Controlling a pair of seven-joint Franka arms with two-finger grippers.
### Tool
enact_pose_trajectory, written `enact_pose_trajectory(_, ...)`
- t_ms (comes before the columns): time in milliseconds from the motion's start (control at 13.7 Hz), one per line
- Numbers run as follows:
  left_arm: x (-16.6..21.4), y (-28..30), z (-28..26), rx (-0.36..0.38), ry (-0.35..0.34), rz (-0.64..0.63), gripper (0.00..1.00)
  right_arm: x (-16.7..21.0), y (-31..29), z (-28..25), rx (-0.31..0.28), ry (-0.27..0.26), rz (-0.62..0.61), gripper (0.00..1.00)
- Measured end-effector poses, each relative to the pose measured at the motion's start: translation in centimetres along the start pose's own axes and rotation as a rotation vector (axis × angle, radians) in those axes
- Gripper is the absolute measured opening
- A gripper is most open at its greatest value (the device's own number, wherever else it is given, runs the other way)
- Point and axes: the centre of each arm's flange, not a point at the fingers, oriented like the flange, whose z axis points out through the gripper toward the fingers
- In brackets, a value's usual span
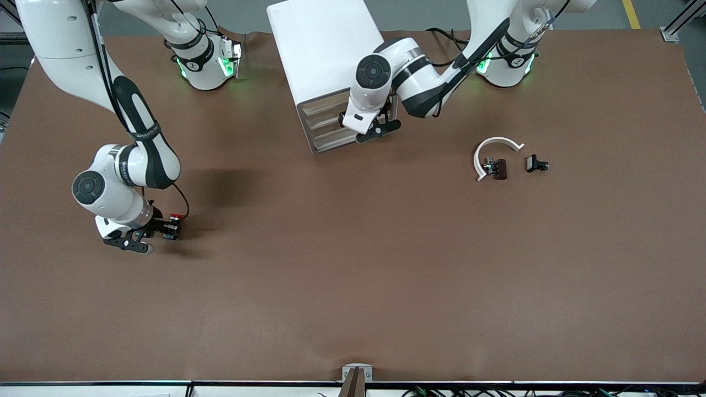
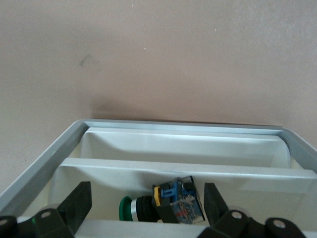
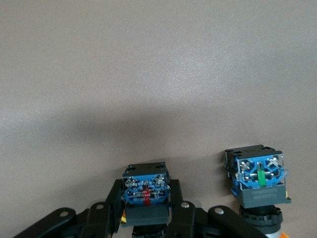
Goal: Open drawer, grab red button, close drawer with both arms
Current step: 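Lower the red button beside the yellow button and open the right gripper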
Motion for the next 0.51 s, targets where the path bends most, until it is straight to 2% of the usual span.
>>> enact_pose_trajectory(510, 0.4, 0.0, -0.3, -0.006, -0.001, -0.022, 1.0, -0.3, -1.2, 0.0, 0.022, -0.006, 0.015, 0.41)
